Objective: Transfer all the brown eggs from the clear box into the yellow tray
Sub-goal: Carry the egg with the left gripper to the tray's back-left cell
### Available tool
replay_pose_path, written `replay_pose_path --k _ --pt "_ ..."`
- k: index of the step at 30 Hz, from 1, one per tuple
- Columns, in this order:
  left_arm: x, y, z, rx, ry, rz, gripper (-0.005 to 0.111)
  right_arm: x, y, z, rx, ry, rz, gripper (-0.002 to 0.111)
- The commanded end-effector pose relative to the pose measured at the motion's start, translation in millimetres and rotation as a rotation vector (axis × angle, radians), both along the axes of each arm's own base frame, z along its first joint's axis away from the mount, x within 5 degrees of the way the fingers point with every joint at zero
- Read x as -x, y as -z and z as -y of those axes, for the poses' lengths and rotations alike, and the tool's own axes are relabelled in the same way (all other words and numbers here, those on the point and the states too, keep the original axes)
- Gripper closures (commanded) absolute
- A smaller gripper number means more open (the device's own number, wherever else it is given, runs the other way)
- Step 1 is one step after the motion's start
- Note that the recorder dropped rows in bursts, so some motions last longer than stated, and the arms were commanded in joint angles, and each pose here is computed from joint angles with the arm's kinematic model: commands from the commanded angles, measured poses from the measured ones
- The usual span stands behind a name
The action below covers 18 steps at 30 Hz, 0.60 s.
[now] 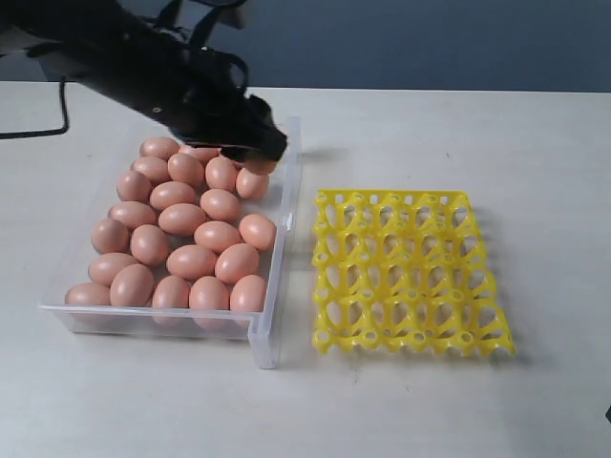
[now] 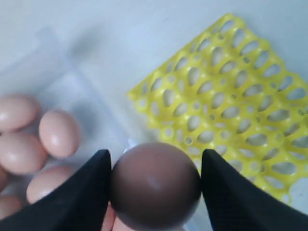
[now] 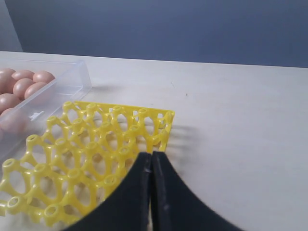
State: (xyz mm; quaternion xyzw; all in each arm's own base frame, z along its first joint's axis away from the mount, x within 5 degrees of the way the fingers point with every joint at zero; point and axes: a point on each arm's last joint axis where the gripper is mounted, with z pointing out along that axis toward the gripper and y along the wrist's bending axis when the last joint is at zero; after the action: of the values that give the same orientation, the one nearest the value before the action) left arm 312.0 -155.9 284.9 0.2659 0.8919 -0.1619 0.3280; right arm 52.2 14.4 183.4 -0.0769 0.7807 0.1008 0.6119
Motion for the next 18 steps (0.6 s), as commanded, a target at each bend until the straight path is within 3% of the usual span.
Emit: replay_pose_path --k 1,7,18 --pt "6.3 -15.4 46.9 -0.032 0.153 0.153 0.106 -0.1 -2.1 0.0 -0.001 -0.001 0.014 0.107" --pt "-15.6 13.5 89.0 -0.116 0.252 0.141 0.106 -0.1 -2.1 0.0 -0.001 -0.001 0.014 0.107" --pt "-60.8 79.4 110.4 -0.288 0.260 0.123 0.106 -0.1 -2.1 0.0 -0.001 -0.001 0.014 0.107"
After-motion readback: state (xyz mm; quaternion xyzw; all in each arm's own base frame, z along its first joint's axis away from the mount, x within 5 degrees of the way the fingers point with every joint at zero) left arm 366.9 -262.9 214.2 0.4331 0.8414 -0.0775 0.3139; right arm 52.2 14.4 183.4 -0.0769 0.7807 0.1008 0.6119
